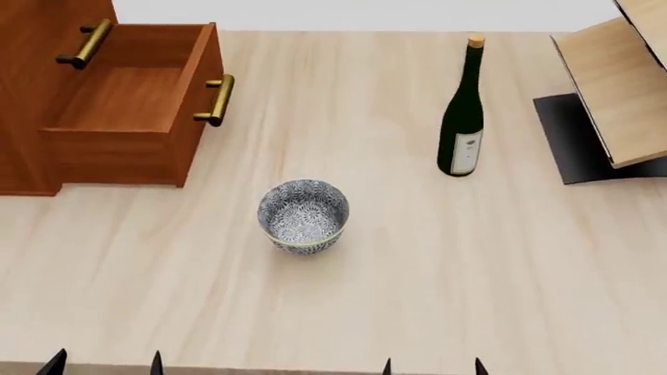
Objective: Put the wine bottle in the bottom drawer of the cabinet.
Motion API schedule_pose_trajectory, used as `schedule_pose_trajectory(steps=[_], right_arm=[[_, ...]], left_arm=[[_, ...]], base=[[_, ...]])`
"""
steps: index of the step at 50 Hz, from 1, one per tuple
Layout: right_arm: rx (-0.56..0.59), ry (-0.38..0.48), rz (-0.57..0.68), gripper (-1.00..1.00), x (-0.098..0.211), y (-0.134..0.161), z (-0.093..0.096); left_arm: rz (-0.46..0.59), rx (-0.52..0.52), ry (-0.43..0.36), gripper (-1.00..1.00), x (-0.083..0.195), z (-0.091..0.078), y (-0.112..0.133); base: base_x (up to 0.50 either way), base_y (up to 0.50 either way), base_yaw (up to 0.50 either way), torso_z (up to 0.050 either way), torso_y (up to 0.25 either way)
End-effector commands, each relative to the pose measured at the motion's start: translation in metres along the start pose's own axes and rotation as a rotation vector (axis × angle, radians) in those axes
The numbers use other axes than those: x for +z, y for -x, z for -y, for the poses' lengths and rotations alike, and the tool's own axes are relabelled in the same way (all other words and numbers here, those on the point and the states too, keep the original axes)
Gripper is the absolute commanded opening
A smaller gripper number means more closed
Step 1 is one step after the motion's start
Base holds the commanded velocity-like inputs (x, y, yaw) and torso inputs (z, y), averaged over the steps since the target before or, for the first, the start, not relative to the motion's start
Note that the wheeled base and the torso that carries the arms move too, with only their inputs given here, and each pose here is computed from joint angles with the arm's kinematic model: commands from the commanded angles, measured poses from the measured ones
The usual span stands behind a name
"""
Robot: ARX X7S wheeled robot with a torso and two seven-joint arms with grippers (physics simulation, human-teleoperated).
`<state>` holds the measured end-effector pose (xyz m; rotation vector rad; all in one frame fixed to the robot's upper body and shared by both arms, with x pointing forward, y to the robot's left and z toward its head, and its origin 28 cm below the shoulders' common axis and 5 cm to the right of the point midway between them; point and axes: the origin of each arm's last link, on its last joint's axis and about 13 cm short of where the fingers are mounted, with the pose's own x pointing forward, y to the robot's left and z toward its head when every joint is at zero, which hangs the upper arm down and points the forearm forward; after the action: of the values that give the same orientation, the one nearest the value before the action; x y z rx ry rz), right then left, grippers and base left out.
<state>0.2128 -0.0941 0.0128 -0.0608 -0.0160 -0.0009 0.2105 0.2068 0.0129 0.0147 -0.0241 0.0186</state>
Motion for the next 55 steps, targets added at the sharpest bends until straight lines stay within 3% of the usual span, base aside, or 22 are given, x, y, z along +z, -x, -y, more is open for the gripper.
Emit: schedule_pose_trajectory(steps=[1, 32, 55], right_arm=[[0.005, 0.005, 0.005, 1.0, 0.0004, 0.0, -0.0009], [0.013, 0.006, 0.003, 1.0, -0.0001, -0.0008, -0.0016], [0.004, -0.002, -0.005, 1.0, 0.0003, -0.001, -0.0004]], left_arm=[[0.002, 0.002, -0.003, 1.0, 0.0005, -0.0005, 0.0001], [0.003, -0.007, -0.009, 1.0, -0.0012, -0.0001, -0.0004], [0.01, -0.034, -0.005, 1.0, 0.0007, 0.0016, 0.0021]], base=[[0.0, 0.39, 0.0, 0.0, 0.0], [0.0, 0.37, 0.0, 0.0, 0.0], [0.0, 0.01, 0.0, 0.0, 0.0]])
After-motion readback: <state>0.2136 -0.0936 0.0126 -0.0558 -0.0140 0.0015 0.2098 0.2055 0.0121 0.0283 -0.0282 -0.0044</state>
